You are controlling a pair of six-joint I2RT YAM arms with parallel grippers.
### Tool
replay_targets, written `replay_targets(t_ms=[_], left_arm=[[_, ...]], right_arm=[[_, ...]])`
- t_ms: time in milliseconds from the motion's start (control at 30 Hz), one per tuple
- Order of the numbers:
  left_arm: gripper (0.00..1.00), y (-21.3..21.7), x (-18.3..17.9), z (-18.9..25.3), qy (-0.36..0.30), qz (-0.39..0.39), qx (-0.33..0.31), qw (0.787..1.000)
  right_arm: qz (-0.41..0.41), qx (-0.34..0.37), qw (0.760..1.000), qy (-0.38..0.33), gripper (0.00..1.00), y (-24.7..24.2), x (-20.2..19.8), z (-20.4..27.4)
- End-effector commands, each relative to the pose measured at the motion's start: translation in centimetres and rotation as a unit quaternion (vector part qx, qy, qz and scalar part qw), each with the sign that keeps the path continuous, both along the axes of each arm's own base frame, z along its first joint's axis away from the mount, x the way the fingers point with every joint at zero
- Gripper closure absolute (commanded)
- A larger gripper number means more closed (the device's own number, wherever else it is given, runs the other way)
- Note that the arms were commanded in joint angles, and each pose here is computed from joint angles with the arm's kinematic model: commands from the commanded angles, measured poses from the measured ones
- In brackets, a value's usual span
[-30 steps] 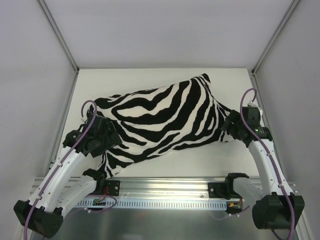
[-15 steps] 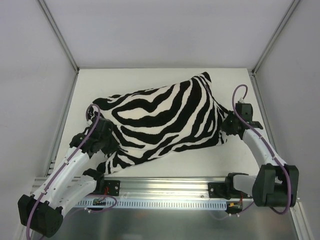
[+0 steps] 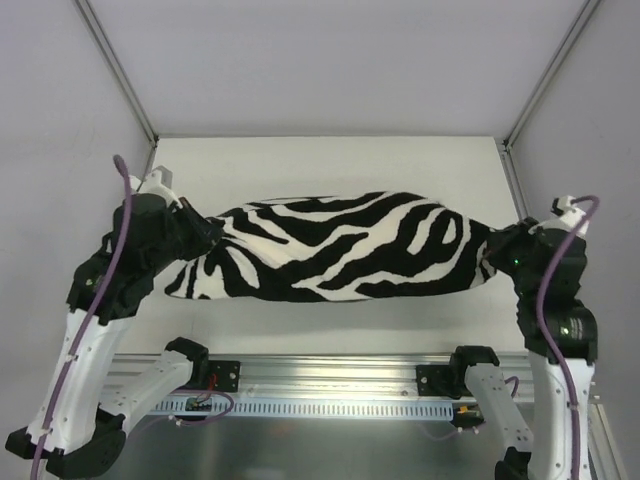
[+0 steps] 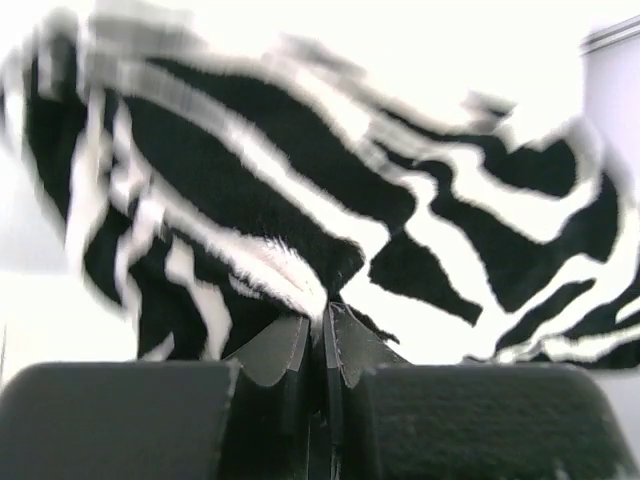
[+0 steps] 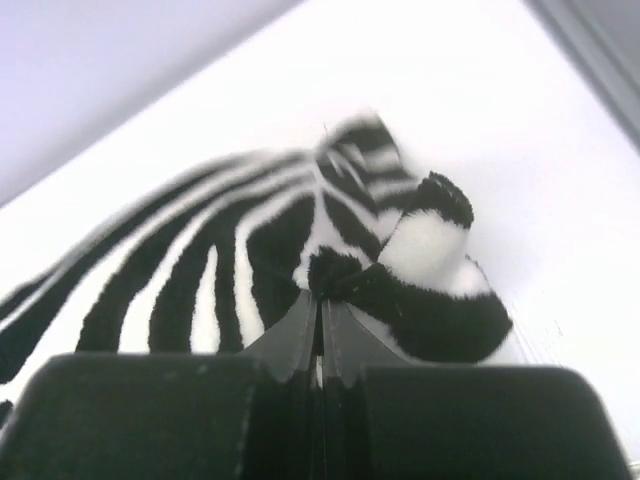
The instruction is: Remove the pillowcase from the pillow
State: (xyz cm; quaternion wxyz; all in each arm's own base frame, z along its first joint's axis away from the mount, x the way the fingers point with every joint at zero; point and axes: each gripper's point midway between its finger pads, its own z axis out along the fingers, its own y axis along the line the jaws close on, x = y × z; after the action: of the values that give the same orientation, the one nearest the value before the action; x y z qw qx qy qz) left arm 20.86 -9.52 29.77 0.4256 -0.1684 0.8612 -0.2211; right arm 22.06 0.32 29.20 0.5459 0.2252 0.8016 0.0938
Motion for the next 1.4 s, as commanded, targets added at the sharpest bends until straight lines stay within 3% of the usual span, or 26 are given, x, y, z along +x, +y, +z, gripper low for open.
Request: replay_targets(t_ms=[0,133,233,367,467,500,533,567,600,633,667,700,767,800,1033,1200,1233,1300,1367], left_arm=[[1.00,1.9,-2.4,7.7,-0.112,-0.004,0.011,0.994],[1.00,3.8,-5.9,12.3,-0.175,0.014,-0.003,0.985],[1.00,4.7,-6.4,13.4,-0.190,0.031,-0.003,0.981],[1.00,3.7,-1.6,9.7,-0.108,0.045,0.038,0.992],[1.00,3.2,3.6,6.7,-0.044,0.066,0.090,0.993],[1.00,3.9,5.2,6.2,-0.030,0.081,0.096,0.992],[0.94,2.6,7.6,4.7,0.007,0.053,0.079,0.995],[0.78,2.6,9.2,4.0,0.025,0.047,0.067,0.996],[0.60,4.1,10.7,3.3,0.041,0.068,0.060,0.995],[0.16,4.1,12.6,2.5,0.060,0.066,0.064,0.994],[0.04,4.1,13.0,2.2,0.065,0.058,0.070,0.994],[0.01,3.8,13.1,2.1,0.068,0.051,0.067,0.994],[0.01,3.6,12.5,2.2,0.063,0.046,0.064,0.995],[0.01,3.6,12.3,2.5,0.055,0.046,0.063,0.995],[0.07,3.2,9.6,1.2,0.036,0.026,0.075,0.996],[0.10,2.1,8.1,-0.7,0.050,-0.001,0.084,0.995],[0.11,1.6,7.8,-0.7,0.049,-0.014,0.079,0.996],[0.12,0.8,7.4,-1.0,0.049,-0.028,0.080,0.995],[0.13,-0.2,7.0,-1.1,0.046,-0.045,0.085,0.994]], right_arm=[[-0.039,-0.026,0.996,-0.081,0.99,-1.8,-5.3,6.9],[-0.059,-0.037,0.987,-0.143,0.99,-2.6,-10.0,11.2],[-0.059,-0.038,0.986,-0.150,0.99,-2.6,-10.8,12.0],[-0.037,-0.029,0.993,-0.109,0.99,-1.7,-6.8,10.2],[-0.016,-0.025,0.996,-0.087,0.99,-1.0,0.1,9.2],[-0.012,-0.027,0.999,-0.033,0.93,-0.9,3.7,7.0],[-0.004,-0.032,0.999,-0.007,0.84,-0.8,5.5,6.1],[0.004,-0.034,0.999,0.031,0.71,-0.6,6.9,4.6],[0.010,-0.034,0.996,0.078,0.46,-0.5,9.6,3.3],[0.020,-0.030,0.994,0.103,0.38,-0.1,10.1,2.6],[0.025,-0.027,0.992,0.118,0.30,0.0,10.2,2.2],[0.025,-0.026,0.991,0.126,0.18,0.1,10.3,1.3],[0.018,-0.034,0.996,0.077,0.02,-0.2,9.6,2.4],[0.013,-0.040,0.997,0.068,0.01,-0.5,8.3,1.7],[0.042,-0.021,0.994,0.100,0.01,0.7,8.2,-3.4],[0.081,0.027,0.987,0.137,0.11,2.8,9.5,-8.3],[0.087,0.035,0.985,0.148,0.15,3.2,9.6,-9.5],[0.102,0.075,0.976,0.179,0.33,4.5,9.7,-11.9],[0.144,0.099,0.964,0.198,0.62,7.7,9.1,-14.8]])
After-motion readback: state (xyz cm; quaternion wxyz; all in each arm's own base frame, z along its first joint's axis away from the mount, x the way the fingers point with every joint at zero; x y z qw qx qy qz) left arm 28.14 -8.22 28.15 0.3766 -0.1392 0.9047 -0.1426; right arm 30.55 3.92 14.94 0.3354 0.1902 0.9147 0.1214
